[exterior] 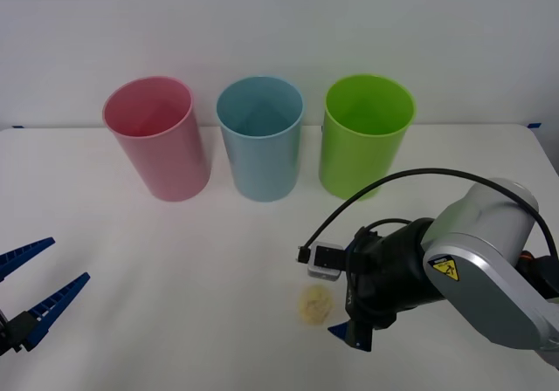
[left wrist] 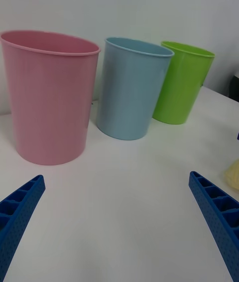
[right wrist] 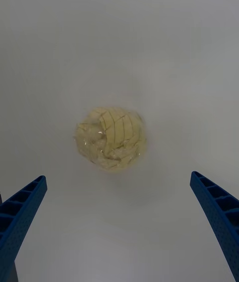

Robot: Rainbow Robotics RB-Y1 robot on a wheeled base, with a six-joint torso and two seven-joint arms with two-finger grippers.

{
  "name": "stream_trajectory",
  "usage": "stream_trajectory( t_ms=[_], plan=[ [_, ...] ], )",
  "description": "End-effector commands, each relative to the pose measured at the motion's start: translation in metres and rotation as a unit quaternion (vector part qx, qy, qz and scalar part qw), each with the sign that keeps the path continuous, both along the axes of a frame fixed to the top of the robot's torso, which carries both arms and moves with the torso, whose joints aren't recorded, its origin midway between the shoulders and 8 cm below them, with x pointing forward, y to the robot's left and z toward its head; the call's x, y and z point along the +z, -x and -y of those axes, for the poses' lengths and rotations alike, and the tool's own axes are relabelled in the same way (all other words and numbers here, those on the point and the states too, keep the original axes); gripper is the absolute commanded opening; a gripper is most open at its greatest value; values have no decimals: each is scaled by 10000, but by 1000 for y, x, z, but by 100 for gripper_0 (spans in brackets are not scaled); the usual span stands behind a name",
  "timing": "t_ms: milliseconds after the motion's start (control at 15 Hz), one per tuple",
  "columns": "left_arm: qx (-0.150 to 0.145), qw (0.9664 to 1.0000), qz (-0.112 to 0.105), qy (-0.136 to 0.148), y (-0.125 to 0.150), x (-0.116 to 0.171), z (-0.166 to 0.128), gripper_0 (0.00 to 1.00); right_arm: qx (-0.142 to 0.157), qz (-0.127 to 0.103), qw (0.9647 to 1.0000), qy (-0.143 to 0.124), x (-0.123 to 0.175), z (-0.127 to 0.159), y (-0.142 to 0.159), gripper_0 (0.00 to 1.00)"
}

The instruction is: Put cans in the blue bin and PET bottles in the pink bin and trash in the green bin.

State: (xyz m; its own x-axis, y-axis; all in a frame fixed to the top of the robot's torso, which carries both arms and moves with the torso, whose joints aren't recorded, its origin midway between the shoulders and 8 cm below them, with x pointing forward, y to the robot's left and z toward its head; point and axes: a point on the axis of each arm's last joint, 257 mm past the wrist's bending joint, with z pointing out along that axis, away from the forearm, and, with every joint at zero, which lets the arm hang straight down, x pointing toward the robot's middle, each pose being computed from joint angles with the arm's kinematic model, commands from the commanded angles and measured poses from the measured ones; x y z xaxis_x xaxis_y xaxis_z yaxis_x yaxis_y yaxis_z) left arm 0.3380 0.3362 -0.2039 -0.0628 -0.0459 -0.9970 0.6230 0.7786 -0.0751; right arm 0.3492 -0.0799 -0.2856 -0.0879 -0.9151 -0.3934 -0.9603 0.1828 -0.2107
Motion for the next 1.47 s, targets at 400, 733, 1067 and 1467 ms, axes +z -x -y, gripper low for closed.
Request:
stream_trajectory(
  t_ms=[400, 733, 1067, 1467],
  plan=[
    [0, 10000, 0, 0, 0, 0, 0, 100, -76, -256, 9996, 88, -25, -25, -5, 100],
    [0, 10000, 0, 0, 0, 0, 0, 100, -64, -260, 9991, 327, -38, -22, -3, 100],
    [0, 10000, 0, 0, 0, 0, 0, 100, -135, -445, 9976, 505, -59, -22, 3, 100],
    [0, 10000, 0, 0, 0, 0, 0, 100, -246, -305, 9982, 444, -65, -35, -9, 100]
  ],
)
